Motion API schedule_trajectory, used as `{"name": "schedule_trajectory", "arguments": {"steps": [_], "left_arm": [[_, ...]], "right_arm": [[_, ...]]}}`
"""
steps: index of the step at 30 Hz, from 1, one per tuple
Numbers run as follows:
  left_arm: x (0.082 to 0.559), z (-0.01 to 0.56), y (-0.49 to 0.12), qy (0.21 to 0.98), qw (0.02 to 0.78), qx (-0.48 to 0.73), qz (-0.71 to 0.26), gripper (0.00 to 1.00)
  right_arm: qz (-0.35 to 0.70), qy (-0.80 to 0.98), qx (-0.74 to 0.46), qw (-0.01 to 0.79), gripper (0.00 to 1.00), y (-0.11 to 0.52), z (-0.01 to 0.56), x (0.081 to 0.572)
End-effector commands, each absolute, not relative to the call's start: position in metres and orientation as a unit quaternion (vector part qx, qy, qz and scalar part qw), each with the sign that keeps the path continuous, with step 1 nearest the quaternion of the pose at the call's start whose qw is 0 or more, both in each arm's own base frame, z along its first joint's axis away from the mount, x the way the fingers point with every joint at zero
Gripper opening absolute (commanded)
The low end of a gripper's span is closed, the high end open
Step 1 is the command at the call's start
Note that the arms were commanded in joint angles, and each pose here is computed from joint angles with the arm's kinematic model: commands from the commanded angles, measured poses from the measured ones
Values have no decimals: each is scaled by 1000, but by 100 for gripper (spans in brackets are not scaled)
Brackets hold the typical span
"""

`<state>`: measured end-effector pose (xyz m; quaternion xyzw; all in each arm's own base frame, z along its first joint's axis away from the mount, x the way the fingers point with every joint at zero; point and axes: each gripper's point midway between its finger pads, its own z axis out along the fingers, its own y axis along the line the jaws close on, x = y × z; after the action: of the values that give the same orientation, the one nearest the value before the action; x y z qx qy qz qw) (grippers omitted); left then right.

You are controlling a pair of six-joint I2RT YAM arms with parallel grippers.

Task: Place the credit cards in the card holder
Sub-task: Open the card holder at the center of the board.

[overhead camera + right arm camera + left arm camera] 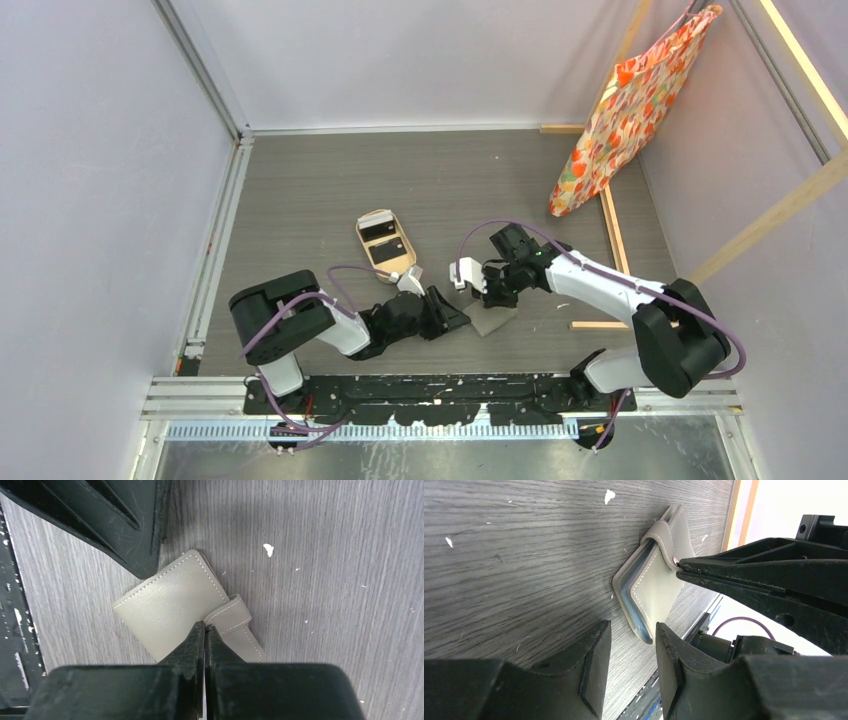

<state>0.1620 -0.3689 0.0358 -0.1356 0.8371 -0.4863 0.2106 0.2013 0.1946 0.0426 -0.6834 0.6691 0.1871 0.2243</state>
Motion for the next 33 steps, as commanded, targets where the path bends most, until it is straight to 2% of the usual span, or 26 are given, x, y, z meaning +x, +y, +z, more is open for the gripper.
{"name": "schedule_trajectory", "arguments": {"steps": [1,13,27,30,33], "left_arm": [[172,49,-378,821,231,-140,-503,39],[174,47,-376,828,243,-130,-489,34],[179,64,-379,817,256,-131,-500,37],[179,54,-380,826,250,-131,-488,35],[179,47,-380,828,247,-135,-485,20]], "right_arm": [[219,677,-660,241,1,209,66,201],[246,719,-612,219,1,218,78,202],[252,747,-583,198,1,226,75,205],[251,749,-580,199,1,227,75,206],[251,750,-580,196,1,226,73,205]]}}
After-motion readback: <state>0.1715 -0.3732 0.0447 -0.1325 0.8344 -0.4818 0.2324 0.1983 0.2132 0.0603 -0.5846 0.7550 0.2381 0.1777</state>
